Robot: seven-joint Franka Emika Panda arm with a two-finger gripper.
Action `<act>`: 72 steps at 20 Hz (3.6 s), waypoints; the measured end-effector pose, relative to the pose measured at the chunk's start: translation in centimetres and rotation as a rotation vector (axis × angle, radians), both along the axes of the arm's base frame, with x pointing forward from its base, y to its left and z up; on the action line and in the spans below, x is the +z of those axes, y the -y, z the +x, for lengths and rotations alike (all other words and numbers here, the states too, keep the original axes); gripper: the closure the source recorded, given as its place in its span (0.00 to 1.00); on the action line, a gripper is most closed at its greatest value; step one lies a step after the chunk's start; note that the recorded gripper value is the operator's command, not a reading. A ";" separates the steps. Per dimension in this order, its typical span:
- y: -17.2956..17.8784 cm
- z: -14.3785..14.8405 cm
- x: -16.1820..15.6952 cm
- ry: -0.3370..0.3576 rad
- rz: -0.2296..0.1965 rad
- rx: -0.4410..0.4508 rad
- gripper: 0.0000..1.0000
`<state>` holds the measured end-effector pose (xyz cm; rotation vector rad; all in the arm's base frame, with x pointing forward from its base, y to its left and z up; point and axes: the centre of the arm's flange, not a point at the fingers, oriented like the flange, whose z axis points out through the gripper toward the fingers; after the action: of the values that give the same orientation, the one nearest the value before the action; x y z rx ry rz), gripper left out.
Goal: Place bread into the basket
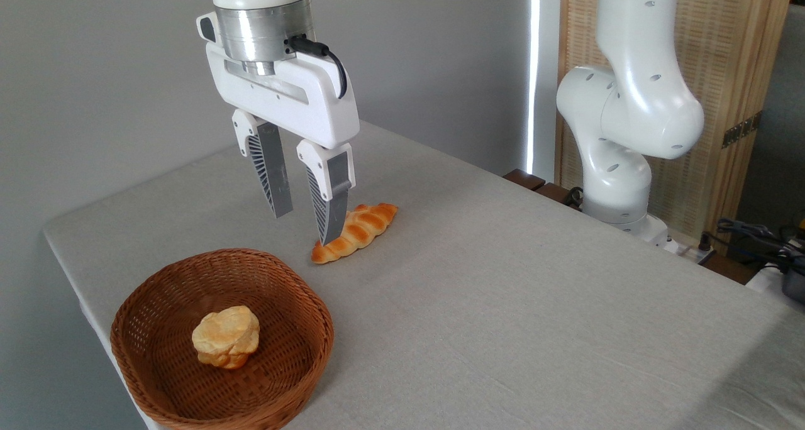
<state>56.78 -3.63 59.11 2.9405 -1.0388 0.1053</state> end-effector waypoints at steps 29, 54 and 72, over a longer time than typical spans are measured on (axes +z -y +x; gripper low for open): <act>10.0 -7.6 -8.0 -0.142 -0.026 -0.139 0.00; 19.3 -12.2 -17.1 -0.160 0.049 -0.163 0.00; 19.8 -12.2 -17.8 -0.172 0.056 -0.172 0.50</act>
<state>44.55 -23.39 41.28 2.8299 -1.2789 -0.1792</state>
